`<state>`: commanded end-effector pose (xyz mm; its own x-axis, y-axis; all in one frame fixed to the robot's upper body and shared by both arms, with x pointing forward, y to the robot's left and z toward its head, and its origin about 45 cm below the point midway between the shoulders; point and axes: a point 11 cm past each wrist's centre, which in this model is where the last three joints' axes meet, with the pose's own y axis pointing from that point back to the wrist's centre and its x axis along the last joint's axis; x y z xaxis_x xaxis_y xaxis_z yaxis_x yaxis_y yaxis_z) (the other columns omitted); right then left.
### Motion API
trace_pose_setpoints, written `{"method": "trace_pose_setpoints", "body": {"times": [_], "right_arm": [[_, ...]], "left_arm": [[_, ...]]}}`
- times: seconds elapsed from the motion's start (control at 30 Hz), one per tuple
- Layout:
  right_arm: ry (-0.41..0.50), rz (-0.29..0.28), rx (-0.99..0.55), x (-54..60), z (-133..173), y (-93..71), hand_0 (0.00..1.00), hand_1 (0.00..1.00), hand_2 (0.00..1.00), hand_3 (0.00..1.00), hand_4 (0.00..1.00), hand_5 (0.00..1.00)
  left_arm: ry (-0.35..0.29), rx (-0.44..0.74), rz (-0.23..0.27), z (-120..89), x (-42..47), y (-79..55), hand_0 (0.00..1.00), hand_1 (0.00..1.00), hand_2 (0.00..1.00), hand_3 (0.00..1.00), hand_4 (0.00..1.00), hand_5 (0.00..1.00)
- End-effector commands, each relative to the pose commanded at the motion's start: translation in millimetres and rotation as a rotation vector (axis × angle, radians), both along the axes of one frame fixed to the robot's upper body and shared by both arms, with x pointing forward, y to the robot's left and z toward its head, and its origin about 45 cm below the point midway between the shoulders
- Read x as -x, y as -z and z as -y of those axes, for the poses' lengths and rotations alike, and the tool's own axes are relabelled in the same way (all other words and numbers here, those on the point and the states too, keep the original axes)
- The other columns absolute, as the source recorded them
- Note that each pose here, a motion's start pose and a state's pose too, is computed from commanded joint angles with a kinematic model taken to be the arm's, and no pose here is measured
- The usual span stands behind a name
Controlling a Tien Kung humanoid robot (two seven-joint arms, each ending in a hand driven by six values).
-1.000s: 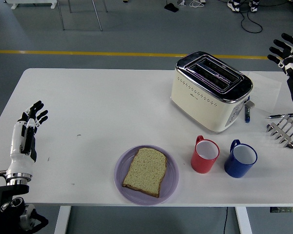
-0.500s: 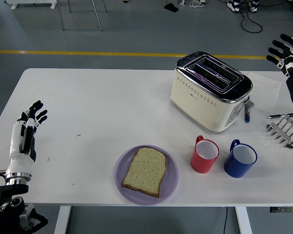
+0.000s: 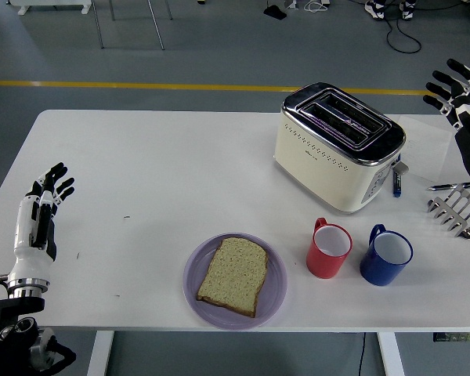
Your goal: Push plate across desktop,pick up the break from the machine,place the break in the plate
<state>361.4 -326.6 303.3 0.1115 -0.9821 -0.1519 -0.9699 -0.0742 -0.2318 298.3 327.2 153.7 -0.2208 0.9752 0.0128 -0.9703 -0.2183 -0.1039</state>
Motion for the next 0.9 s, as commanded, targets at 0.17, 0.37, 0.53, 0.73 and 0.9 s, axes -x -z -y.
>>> {"method": "trace_pose_setpoints", "body": {"times": [0.17, 0.37, 0.53, 0.73, 0.9], "right_arm": [[0.001, 0.002, -0.005, -0.3, 1.6, -1.9, 0.823, 0.777, 0.791, 0.819, 0.495, 0.389], [-0.006, -0.008, -0.017, -0.6, 0.8, -0.3, 0.823, 0.778, 0.792, 0.819, 0.498, 0.402], [-0.003, -0.008, -0.021, -0.9, 2.0, -1.5, 0.823, 0.778, 0.795, 0.825, 0.499, 0.419], [-0.003, -0.009, -0.025, -1.5, 2.5, -2.7, 0.824, 0.778, 0.796, 0.826, 0.501, 0.423], [-0.012, -0.011, -0.027, -3.1, -0.7, -2.5, 0.823, 0.778, 0.797, 0.827, 0.503, 0.43]], "left_arm": [[-0.006, 0.0, 0.005, -1.1, -2.2, -2.5, 0.785, 0.82, 0.886, 0.832, 0.504, 0.958], [-0.012, -0.002, 0.0, -2.0, -2.0, -1.9, 0.791, 0.825, 0.89, 0.834, 0.505, 0.958], [-0.019, -0.003, 0.009, -3.1, -3.8, -4.5, 0.795, 0.836, 0.894, 0.839, 0.505, 0.957], [-0.024, -0.005, 0.005, -4.3, -3.3, -3.8, 0.796, 0.838, 0.898, 0.841, 0.505, 0.957], [-0.03, -0.003, 0.006, -4.5, -2.8, -3.6, 0.797, 0.839, 0.897, 0.842, 0.506, 0.955]]}}
